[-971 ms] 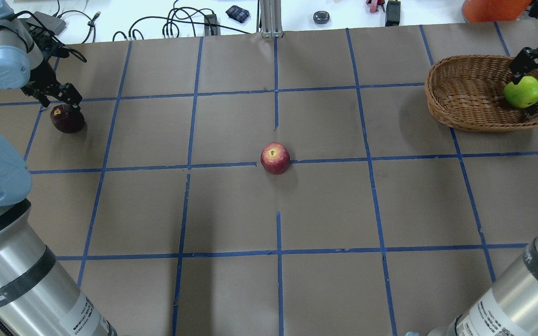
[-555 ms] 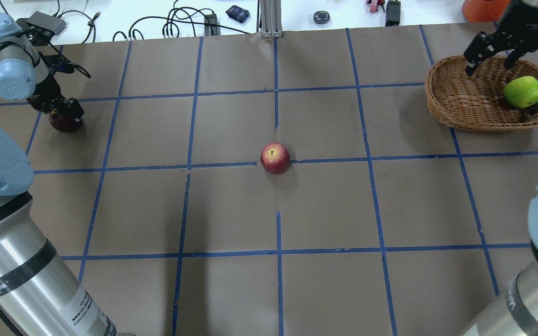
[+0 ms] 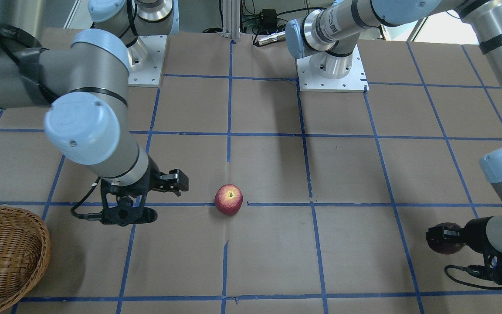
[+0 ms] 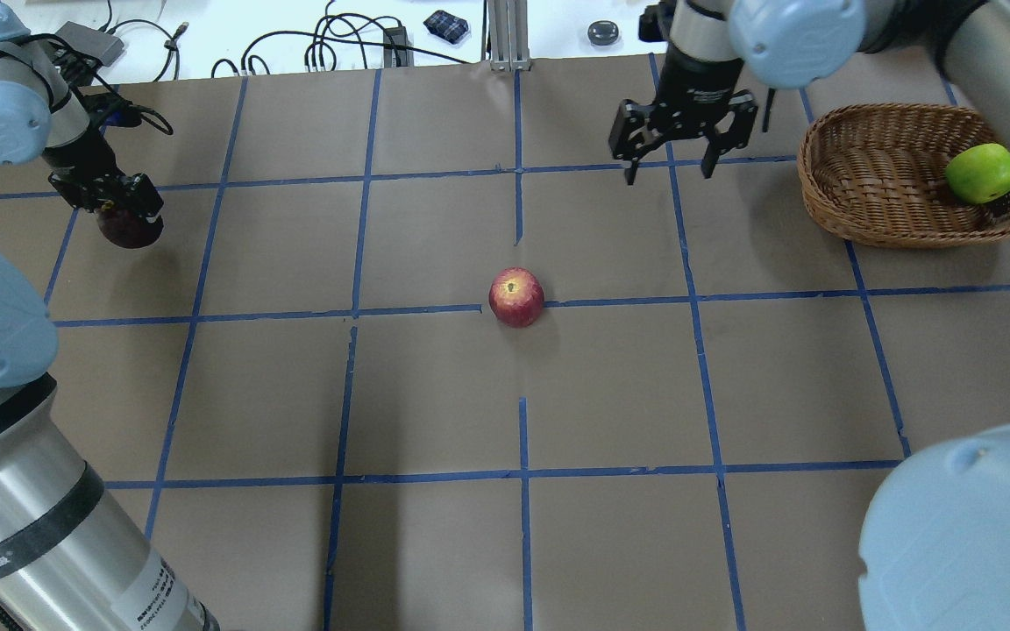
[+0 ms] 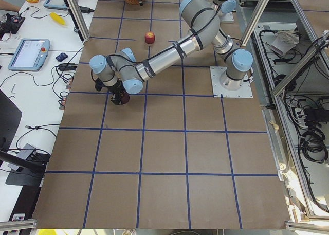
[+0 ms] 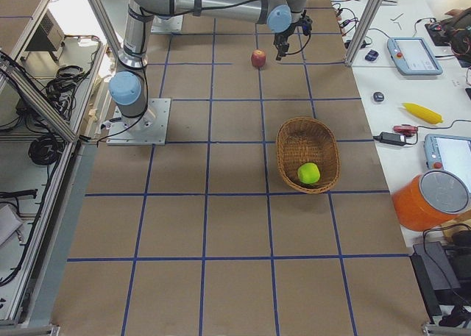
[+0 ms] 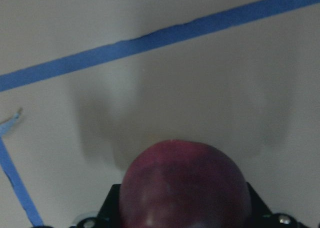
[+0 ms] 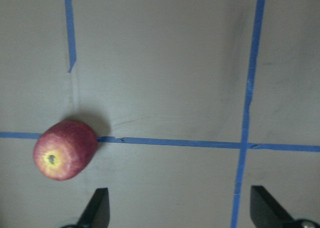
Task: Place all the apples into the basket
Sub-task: 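Grasp the red apple with the right gripper while the left carries the purple apple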
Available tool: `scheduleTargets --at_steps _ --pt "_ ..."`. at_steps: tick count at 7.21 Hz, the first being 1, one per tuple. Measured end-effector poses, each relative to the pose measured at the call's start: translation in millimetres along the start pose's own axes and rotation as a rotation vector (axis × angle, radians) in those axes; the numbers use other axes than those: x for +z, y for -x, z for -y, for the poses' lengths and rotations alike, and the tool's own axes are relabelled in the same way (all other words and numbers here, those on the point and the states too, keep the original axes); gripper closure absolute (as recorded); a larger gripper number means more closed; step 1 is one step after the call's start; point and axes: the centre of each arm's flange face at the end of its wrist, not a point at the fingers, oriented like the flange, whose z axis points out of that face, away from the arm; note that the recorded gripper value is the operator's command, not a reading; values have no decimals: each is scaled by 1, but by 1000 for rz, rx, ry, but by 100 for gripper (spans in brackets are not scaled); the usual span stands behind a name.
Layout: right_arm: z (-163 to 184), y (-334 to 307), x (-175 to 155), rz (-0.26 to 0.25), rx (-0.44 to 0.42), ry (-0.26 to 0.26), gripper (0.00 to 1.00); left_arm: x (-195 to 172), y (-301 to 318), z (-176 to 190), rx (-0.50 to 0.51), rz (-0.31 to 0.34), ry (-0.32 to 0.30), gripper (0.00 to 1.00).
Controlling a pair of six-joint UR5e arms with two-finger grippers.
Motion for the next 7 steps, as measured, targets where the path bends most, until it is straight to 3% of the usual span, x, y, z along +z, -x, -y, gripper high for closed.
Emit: scheduleTargets --at_steps 3,5,7 --pt "-21 90 69 32 177 -3 0 13 -106 -39 -131 -102 72 65" --pt "-25 109 112 30 218 17 0 22 -176 -62 -214 -122 70 65" --pt "-26 113 141 12 225 52 0 30 -248 -65 -278 -97 15 65"
